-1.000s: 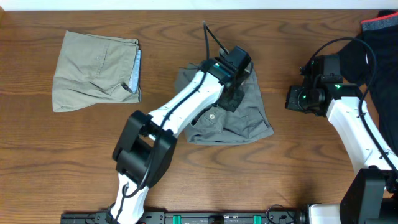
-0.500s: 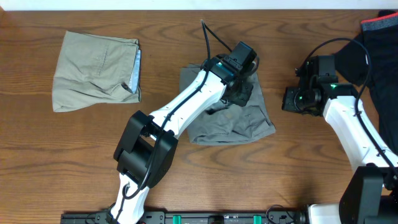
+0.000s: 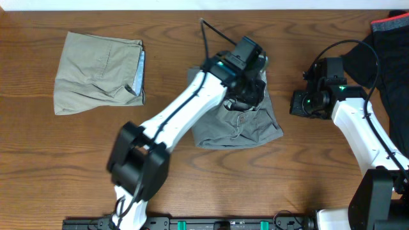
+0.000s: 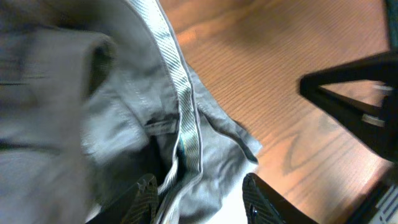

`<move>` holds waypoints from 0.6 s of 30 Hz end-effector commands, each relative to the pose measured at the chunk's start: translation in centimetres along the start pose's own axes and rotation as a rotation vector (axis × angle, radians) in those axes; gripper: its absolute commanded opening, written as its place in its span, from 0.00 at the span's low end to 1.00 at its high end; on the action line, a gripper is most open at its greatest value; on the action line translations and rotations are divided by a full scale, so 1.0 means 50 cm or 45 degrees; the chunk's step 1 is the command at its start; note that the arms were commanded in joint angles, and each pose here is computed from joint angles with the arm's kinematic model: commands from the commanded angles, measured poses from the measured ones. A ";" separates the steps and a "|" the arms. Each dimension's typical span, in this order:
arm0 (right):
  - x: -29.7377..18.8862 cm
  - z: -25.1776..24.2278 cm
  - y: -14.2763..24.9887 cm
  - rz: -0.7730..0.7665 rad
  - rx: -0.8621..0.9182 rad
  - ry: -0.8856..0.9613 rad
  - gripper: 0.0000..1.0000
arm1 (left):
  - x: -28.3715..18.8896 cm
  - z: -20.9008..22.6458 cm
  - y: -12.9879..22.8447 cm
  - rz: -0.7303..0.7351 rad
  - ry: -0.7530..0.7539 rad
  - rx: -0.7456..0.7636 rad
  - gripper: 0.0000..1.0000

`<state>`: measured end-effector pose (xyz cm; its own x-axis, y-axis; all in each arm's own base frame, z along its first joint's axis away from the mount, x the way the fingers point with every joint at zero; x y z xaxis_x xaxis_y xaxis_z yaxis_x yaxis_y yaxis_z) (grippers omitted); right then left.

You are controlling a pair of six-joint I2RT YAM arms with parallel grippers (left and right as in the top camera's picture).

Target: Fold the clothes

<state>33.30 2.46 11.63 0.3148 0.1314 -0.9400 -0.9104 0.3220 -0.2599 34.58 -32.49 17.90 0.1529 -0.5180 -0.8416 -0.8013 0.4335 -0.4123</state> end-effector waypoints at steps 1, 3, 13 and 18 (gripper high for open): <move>0.003 0.027 0.004 0.019 -0.086 -0.088 0.05 | -0.132 0.030 -0.029 -0.152 -0.190 0.025 0.49; 0.001 0.059 0.008 0.026 -0.195 -0.206 0.05 | -0.159 0.067 -0.012 -0.121 -0.314 -0.007 0.48; 0.017 0.208 0.047 0.019 -0.659 -0.570 0.01 | -0.113 0.185 0.082 0.168 -0.399 -0.156 0.27; 0.065 0.242 0.092 0.117 -0.820 -0.644 0.13 | -0.116 0.209 0.085 0.171 -0.403 -0.195 0.32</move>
<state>33.96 14.10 10.85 0.2387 0.5298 -0.8139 -0.9015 -0.1908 -0.3885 36.03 -20.61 16.97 0.1769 -0.2050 -0.9626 -0.8997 0.3628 -0.2426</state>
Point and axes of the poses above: each gripper's point midway between its finger pads, its own x axis out along the fingers, its own z axis along the line the jaws close on, y = z × x, the point moved 4 cm from there along -x, back along the fingers, and after that the axes turned 7 degrees about x, right-handed, at the moved point
